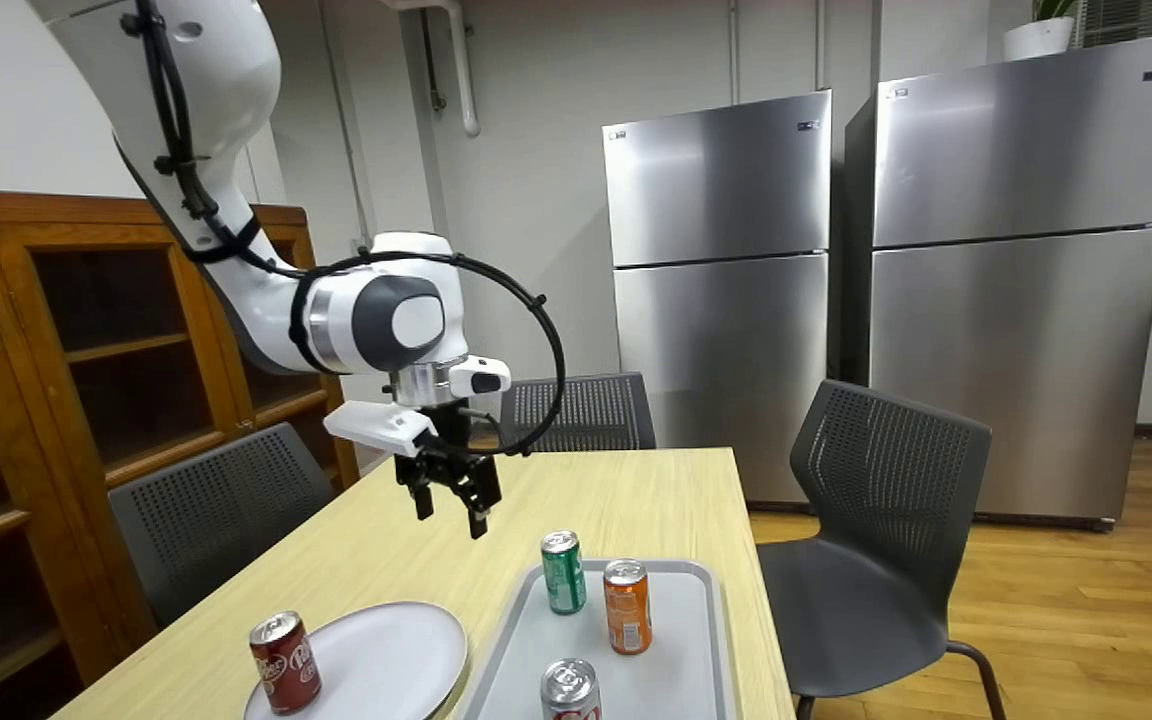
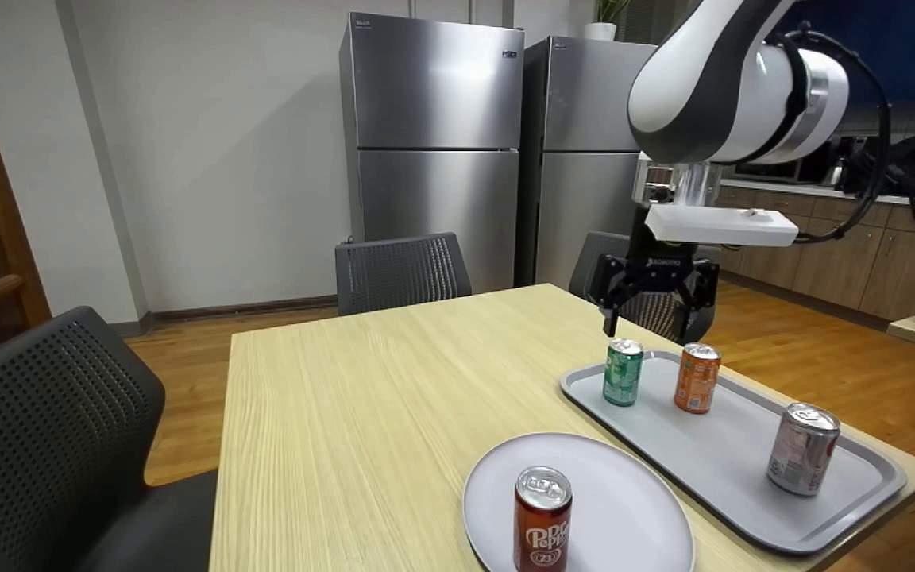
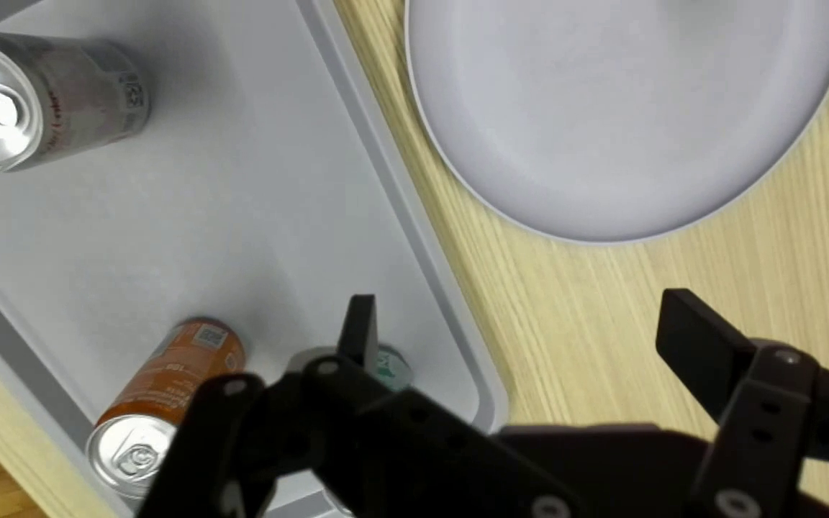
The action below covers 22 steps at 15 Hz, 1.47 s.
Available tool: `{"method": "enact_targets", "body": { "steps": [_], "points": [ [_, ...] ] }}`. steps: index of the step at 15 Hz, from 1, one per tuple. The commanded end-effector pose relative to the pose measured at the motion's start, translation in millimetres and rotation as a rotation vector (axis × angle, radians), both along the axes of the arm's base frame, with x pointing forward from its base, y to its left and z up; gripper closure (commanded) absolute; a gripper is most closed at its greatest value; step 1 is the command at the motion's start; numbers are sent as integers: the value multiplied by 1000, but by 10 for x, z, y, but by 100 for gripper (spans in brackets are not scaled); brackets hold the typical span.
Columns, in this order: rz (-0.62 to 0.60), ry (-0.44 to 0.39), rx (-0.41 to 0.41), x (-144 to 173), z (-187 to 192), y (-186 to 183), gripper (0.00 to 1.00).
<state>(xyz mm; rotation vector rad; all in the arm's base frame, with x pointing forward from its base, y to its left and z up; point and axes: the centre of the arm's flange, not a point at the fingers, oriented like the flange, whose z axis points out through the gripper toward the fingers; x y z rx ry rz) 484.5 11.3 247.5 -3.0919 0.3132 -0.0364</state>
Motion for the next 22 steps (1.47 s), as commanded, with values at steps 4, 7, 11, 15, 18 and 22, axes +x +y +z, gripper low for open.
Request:
{"method": "enact_targets", "body": {
  "steps": [4, 7, 11, 15, 18, 22],
  "points": [
    [183, -2, 6, -259, 103, 504, 0],
    [245, 2, 11, -332, 95, 709, 0],
    [326, 15, 12, -416, 62, 975, 0],
    [376, 50, 5, -499, -5, 1252, 0],
    [395, 75, 3, -557, -63, 1427, 0],
    [417, 105, -2, -627, -169, 1595, 0]
  ]
}}
